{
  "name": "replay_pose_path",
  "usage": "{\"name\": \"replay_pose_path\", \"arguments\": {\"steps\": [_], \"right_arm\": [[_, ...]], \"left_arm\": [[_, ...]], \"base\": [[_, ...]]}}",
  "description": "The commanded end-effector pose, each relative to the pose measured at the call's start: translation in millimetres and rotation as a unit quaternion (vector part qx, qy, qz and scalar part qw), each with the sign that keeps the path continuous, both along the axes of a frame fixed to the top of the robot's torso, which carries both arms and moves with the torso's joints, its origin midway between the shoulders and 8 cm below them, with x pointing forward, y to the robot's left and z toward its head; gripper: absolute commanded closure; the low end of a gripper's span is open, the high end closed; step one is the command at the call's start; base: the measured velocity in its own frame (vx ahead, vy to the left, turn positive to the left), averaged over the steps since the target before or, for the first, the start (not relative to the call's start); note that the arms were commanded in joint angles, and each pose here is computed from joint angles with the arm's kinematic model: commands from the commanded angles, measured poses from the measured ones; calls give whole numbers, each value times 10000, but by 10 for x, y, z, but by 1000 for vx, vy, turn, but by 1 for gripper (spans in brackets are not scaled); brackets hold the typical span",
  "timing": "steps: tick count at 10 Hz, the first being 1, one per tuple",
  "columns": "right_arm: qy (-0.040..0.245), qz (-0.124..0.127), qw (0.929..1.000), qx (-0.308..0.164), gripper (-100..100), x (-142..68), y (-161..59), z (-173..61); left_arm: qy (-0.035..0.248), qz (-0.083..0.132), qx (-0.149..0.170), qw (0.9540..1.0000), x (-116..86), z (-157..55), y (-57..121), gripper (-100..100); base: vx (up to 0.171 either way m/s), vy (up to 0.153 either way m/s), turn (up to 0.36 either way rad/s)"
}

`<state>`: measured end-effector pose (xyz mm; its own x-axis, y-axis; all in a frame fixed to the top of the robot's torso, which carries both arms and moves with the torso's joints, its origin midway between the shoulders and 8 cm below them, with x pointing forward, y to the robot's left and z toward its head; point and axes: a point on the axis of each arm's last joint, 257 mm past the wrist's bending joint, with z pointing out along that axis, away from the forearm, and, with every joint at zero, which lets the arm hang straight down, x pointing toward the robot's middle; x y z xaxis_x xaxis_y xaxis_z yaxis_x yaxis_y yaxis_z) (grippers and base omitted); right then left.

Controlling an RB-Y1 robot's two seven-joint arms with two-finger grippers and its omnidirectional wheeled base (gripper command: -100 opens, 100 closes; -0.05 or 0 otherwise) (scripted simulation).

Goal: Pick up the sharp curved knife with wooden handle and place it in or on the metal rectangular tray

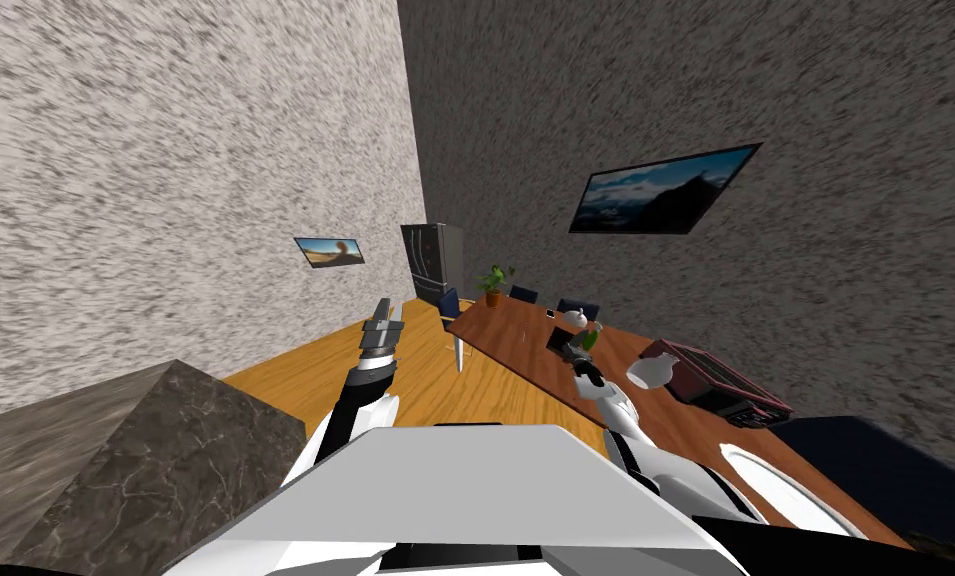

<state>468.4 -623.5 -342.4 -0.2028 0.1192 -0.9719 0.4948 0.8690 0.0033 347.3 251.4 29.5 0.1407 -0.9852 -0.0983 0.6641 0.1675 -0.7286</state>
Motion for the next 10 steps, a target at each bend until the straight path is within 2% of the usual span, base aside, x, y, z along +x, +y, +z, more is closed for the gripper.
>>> {"name": "replay_pose_path", "arguments": {"steps": [1,2,3,5,10], "right_arm": [[61,-30,10000,64,100,13,-75,61],[134,-113,9997,164,100,-17,-97,5],[158,-108,9997,157,100,2,-160,84],[236,-203,9992,261,100,-34,-186,24],[527,-461,9967,404,100,-111,-434,114]], "left_arm": [[0,0,0,10000,0,0,0,0],[0,0,0,10000,0,0,0,0],[0,0,0,10000,0,0,0,0],[0,0,0,10000,0,0,0,0],[1,1,1,10000,0,-1,1,0]], "base": [[-5,-35,296],[-24,-48,216],[-16,-36,310],[-5,-34,107],[7,-61,244]]}}
